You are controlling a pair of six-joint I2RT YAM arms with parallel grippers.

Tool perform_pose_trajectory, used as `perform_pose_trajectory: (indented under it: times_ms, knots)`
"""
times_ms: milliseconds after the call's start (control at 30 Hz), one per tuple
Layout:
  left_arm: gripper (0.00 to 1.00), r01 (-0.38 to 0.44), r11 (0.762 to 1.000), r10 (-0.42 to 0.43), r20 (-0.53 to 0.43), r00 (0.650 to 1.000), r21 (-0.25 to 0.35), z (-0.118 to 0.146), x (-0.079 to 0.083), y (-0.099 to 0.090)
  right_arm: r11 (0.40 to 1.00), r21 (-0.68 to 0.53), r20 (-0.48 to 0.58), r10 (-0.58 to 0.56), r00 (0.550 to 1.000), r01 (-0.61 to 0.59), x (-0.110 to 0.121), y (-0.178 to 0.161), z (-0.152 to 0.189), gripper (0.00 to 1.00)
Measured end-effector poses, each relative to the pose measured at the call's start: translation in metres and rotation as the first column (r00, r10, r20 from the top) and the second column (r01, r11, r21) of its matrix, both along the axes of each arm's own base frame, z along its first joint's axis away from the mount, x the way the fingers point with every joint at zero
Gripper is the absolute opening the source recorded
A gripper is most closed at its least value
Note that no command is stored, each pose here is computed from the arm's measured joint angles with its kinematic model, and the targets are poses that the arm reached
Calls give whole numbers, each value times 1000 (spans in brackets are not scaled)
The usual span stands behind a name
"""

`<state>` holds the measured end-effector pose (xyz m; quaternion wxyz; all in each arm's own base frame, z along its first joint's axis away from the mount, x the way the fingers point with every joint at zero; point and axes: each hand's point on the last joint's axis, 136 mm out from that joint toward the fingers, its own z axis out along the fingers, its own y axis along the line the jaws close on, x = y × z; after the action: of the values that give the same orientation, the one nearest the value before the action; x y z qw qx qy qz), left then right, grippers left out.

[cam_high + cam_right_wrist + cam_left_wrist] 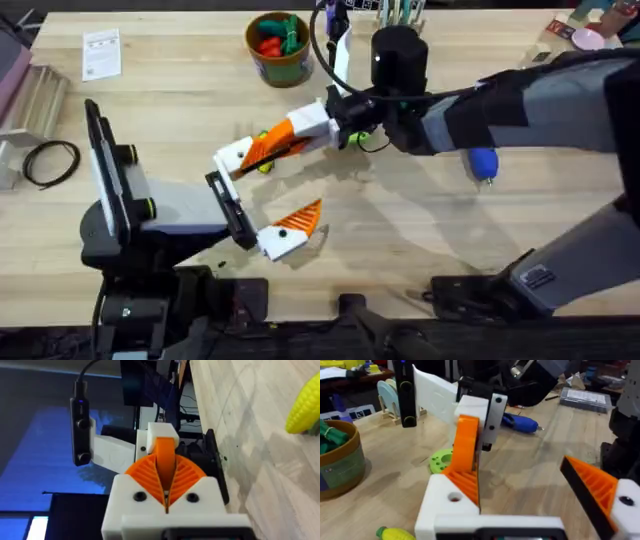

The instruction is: Pick up the gripper from the table and insert it into the empty holder that is missing its gripper. Then pick up a screw, insert it into the mounting hole, and use the screwdriver to tighten it. Finally, clean up the table by picking up the vegetable and placing it into the bucket.

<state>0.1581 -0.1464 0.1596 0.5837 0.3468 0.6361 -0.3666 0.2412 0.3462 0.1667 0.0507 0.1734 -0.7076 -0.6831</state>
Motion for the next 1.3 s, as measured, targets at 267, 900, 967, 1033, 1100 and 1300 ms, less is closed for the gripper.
perform_pose_trajectory:
  times_ms: [267, 900, 967, 1033, 1100, 1300]
  knots:
    - [987, -2, 1000, 2, 1, 1000, 0, 0, 0, 0, 1000, -7, -21, -2, 1000, 2, 0, 1, 0, 7]
    - [987, -10, 1000, 10, 1, 1000, 1, 0, 1, 1, 1000, -9, -17, -5, 1000, 5, -1, 4, 0, 7]
    - [987, -10, 1000, 10, 0, 1000, 1, 0, 1, 1, 1000, -9, -17, -5, 1000, 4, -1, 4, 0, 7]
    - [986, -10, 1000, 10, 0, 1000, 1, 0, 1, 1, 1000, -9, -17, -5, 1000, 5, -1, 4, 1, 7]
    - [986, -10, 1000, 10, 1, 1000, 1, 0, 1, 1, 1000, -9, -17, -5, 1000, 5, -1, 5, 1, 7]
    - [985, -11, 1000, 11, 0, 1000, 1, 0, 2, 1, 1000, -9, -16, -7, 1000, 6, -1, 5, 0, 7]
